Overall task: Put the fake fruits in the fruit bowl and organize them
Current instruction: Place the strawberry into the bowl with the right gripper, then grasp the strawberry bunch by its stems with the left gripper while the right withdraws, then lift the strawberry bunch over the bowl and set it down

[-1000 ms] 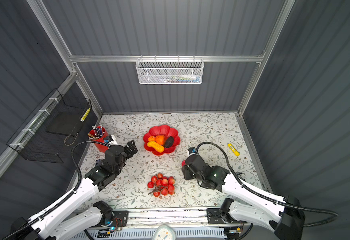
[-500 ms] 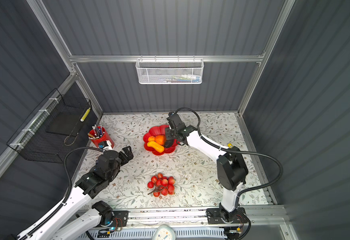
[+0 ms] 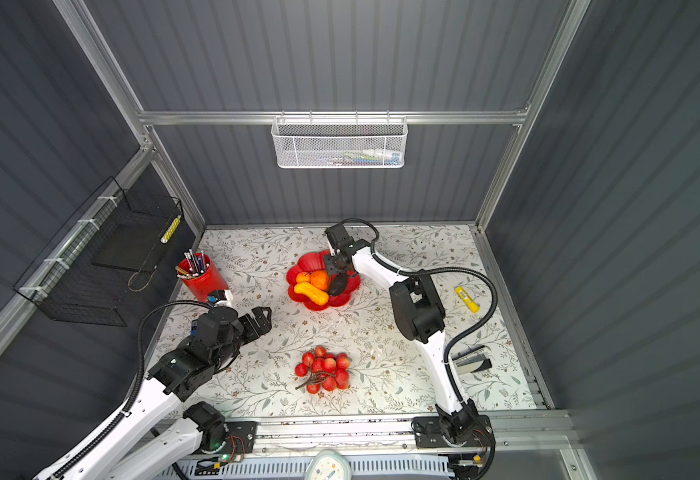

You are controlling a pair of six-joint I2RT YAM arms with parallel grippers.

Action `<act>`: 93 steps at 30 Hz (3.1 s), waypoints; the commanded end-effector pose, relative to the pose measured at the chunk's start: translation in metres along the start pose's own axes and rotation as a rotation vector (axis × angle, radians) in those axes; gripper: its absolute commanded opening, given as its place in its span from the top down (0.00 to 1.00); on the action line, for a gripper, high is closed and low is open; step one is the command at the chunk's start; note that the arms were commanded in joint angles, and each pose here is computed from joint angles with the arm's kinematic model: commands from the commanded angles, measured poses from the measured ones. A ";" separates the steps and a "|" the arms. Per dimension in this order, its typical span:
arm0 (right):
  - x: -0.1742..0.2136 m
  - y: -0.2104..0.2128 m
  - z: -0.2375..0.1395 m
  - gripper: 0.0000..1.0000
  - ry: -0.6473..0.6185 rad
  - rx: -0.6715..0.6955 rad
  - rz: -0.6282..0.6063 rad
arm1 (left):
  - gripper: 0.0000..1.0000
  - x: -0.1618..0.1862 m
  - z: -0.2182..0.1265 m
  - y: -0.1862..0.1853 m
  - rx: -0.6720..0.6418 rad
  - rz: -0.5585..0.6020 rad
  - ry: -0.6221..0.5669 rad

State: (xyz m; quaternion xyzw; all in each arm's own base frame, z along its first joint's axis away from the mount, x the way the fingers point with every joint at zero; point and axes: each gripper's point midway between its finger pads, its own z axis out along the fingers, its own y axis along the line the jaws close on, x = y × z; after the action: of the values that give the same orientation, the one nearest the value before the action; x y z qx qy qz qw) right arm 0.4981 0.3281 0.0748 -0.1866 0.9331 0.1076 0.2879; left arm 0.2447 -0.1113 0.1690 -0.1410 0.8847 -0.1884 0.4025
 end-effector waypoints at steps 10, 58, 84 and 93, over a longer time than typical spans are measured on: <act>-0.056 -0.008 -0.106 0.14 -0.185 -0.033 0.042 | 0.07 0.047 -0.003 -0.047 0.215 0.118 0.340; 0.074 -0.069 -0.228 0.01 -0.409 -0.058 0.368 | 0.62 0.217 -0.036 -0.085 0.332 0.383 1.164; 0.088 -0.091 -0.245 0.01 -0.452 0.007 0.413 | 1.00 0.124 -0.010 -0.182 0.475 0.522 0.780; 0.103 -0.106 -0.278 0.01 -0.516 0.071 0.422 | 1.00 0.023 0.048 -0.228 0.555 0.505 0.511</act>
State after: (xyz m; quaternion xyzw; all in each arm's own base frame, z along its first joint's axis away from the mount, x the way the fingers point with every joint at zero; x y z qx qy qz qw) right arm 0.3318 0.1302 0.2386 0.0446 0.8453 0.2009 0.4931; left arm 0.2571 -0.3308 0.2115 0.2270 0.8958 -0.3404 0.1737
